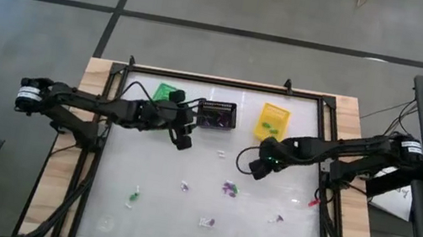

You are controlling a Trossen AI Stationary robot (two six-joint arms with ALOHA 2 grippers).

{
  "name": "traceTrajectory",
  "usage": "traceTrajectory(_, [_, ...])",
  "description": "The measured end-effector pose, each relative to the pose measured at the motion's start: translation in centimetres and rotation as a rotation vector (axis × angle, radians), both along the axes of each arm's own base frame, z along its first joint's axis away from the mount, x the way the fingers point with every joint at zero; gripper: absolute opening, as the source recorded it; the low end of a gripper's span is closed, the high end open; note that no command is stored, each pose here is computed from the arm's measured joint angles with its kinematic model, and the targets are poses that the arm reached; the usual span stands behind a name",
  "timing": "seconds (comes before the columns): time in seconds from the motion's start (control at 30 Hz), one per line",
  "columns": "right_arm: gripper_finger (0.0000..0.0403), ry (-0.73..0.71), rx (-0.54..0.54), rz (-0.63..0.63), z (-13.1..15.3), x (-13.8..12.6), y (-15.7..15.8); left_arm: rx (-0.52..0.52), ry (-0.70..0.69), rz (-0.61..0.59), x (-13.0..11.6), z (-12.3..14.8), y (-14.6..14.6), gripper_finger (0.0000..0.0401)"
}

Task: Sort Halloween decoration
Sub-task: Put the green skeleton toy into the yellow basket

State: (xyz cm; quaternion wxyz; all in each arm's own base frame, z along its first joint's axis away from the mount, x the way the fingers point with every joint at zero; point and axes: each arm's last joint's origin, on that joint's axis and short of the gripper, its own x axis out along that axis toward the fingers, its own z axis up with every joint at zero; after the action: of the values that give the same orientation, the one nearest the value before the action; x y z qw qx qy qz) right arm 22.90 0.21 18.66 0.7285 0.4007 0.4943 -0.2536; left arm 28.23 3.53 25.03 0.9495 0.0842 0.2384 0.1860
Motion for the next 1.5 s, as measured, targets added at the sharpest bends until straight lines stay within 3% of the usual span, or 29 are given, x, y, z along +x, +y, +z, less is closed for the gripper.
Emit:
traceTrajectory(0.13, [0.0102,0.083,0.040,-0.046,-0.5,0.0,0.1,0.007,-0.004,-0.003,0.0,0.1,0.0,0.0109])
traceTrajectory(0.33, [0.0096,0.138,-0.008,-0.066,-0.7,1.4,0.0,0.027,-0.005,-0.003,0.0,0.2,0.1,0.0109])
traceTrajectory(0.63, [0.0096,0.292,-0.118,0.012,-1.8,4.7,-0.2,0.049,0.000,-0.012,0.0,0.2,0.1,0.0109])
traceTrajectory(0.87, [0.0096,0.336,-0.141,0.092,-2.2,6.7,-0.2,0.049,0.004,-0.011,0.0,0.1,0.1,0.0109])
traceTrajectory(1.07, [0.0096,0.416,-0.139,0.101,-2.7,6.5,-0.2,0.048,0.020,-0.010,-0.2,-0.4,0.1,0.0109])
traceTrajectory(1.5, [0.0095,0.448,-0.141,0.105,-4.0,6.3,-0.2,0.050,0.005,-0.008,-0.2,-0.4,0.1,0.0109])
